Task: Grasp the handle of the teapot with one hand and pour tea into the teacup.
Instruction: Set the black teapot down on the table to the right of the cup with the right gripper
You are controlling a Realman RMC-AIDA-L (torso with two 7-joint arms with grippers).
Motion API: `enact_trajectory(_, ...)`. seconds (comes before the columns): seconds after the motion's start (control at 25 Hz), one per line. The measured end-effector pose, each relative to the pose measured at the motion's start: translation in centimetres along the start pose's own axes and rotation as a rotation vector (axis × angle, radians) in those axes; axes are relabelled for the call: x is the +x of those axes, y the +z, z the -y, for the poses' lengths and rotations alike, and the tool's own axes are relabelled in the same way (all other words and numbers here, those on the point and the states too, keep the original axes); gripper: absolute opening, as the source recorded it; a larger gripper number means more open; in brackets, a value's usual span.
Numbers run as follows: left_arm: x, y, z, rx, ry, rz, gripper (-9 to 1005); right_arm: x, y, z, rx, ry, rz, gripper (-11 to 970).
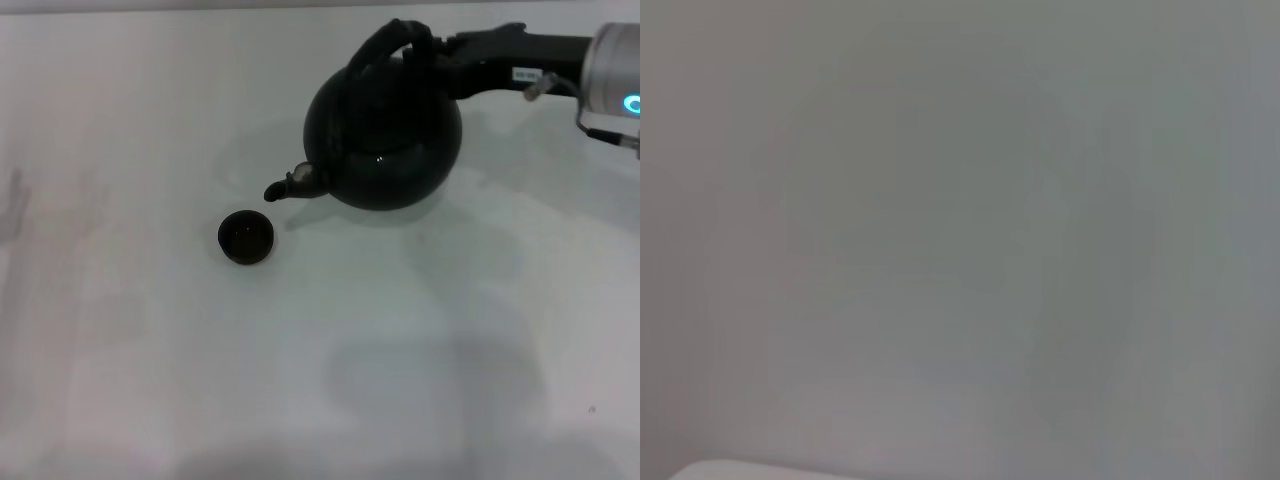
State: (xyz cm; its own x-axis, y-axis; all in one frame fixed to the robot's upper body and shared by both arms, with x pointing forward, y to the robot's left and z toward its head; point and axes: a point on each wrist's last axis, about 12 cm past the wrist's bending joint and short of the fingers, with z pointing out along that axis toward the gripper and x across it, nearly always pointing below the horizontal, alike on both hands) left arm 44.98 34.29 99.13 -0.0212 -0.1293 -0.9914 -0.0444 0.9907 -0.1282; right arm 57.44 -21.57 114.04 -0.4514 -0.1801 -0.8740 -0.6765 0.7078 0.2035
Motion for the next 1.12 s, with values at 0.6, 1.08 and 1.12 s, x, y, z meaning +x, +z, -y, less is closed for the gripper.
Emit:
enact_trajectory(0.6, 0.3, -0.2, 0.3, 0.011, -0.009, -0.012, 819, 0.3, 3.1, -2.6, 0.062, -0.228, -0.031, 208)
enact_trajectory(1.08, 0.3, -0.2, 0.3, 0.011, -0.011, -0.015, 819, 0.5, 4.4, -4.3, 0.080, -0.363, 0.004, 191)
enact_trajectory(1.12, 0.3, -0.3, 0.3, 0.011, -0.011, -0.016, 819, 0.5, 4.5, -4.4, 0.084, -0.370, 0.006, 191)
